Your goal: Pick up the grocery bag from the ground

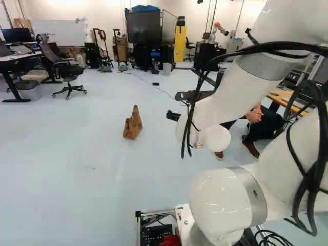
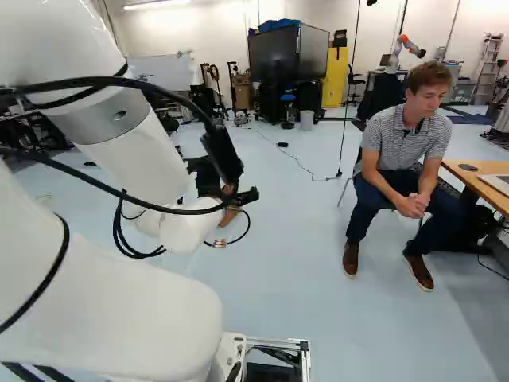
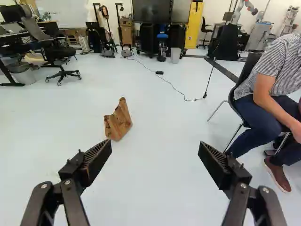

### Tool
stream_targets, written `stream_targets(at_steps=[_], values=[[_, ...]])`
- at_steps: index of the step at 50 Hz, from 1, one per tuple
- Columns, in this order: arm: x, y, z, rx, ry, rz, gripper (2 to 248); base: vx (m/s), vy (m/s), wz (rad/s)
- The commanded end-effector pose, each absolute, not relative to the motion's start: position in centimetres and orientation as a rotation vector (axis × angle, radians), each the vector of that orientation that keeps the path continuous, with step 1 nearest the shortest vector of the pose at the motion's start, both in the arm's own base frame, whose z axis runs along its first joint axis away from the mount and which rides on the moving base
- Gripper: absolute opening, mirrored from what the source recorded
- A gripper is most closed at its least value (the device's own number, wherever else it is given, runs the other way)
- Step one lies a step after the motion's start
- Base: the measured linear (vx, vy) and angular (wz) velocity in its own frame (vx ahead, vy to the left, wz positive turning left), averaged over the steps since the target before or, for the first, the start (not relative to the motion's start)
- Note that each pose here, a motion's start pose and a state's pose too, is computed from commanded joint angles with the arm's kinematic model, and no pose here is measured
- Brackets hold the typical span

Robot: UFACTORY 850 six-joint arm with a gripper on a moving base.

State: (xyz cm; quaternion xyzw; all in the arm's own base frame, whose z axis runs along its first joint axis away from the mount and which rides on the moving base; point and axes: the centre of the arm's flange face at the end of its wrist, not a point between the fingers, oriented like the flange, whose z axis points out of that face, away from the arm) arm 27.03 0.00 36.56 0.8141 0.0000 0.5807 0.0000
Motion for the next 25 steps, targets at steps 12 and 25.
stream_targets(at_steps=[12,25], values=[[27.03,0.00,36.56,2.558,0.000,1.824,247,0.193,0.005,-0.020],[27.03,0.00,36.56,2.558,0.000,1.824,247,0.244,0.031,-0.023]])
